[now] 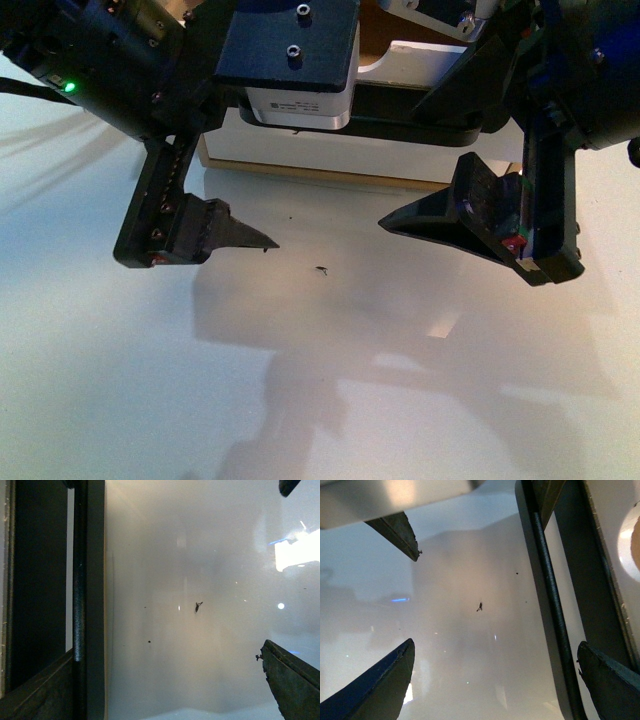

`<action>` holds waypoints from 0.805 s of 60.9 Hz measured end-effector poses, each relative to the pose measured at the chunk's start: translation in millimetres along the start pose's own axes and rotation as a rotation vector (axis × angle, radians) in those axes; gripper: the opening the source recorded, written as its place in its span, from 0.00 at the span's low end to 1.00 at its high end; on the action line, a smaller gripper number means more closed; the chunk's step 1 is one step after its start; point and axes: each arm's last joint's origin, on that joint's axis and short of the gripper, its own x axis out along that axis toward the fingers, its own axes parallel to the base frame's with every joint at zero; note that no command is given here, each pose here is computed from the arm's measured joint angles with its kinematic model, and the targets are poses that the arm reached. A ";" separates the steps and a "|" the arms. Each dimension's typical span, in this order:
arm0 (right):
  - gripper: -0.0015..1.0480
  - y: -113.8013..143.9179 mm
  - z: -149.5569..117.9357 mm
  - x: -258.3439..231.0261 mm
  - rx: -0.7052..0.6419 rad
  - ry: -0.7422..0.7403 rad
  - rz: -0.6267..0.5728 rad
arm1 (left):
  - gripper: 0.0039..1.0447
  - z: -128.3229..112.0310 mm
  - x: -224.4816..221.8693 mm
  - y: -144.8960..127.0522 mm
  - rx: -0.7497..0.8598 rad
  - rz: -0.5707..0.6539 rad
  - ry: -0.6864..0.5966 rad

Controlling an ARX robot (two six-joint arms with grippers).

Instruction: Pull drawer

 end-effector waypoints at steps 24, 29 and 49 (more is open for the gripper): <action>0.91 2.1 4.7 -20.4 0.037 -0.071 -0.066 | 0.93 7.6 -12.5 1.1 0.000 0.145 -0.094; 0.91 1.6 5.1 -38.4 0.057 -0.115 -0.123 | 0.93 14.5 -28.4 2.0 -0.020 0.210 -0.157; 0.91 13.2 -15.1 -95.3 0.206 -0.280 -0.440 | 0.93 -2.3 -79.2 -21.8 -0.194 0.574 -0.245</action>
